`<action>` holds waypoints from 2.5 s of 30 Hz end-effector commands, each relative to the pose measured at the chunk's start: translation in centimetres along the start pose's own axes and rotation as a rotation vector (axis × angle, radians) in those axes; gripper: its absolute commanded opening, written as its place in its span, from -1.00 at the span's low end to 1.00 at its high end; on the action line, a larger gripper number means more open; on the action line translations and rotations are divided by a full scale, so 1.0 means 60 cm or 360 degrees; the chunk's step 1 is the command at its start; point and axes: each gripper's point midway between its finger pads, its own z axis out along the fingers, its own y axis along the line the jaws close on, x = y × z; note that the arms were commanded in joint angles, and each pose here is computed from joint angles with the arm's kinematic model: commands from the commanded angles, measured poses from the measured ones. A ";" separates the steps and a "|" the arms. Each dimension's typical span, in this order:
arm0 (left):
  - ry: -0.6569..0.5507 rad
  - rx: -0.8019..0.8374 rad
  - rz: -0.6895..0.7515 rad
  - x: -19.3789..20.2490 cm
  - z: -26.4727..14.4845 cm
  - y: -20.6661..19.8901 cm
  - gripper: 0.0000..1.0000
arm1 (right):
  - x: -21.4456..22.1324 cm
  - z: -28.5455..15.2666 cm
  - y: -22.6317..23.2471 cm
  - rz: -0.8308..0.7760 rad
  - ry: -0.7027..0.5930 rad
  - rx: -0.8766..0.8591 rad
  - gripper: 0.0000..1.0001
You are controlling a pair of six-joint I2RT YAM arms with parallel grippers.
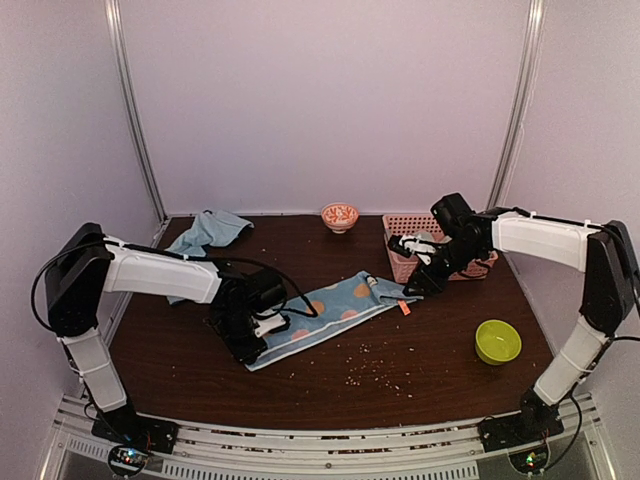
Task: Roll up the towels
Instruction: Flatten out the towel at the center of the board.
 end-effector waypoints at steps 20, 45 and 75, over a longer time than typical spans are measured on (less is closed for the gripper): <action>-0.0614 -0.0487 -0.0502 -0.098 -0.227 0.140 -1.00 | -0.001 0.058 -0.062 -0.0057 0.0176 0.0353 -0.42; -0.0906 -0.0822 -0.0933 -0.026 -0.327 0.254 -1.00 | -0.037 0.007 0.037 0.0028 0.0112 0.0105 -1.00; -0.0852 -0.0662 -0.0823 -0.098 -0.192 0.258 -1.00 | 0.107 0.046 0.154 -0.0621 0.0363 -0.0086 -0.53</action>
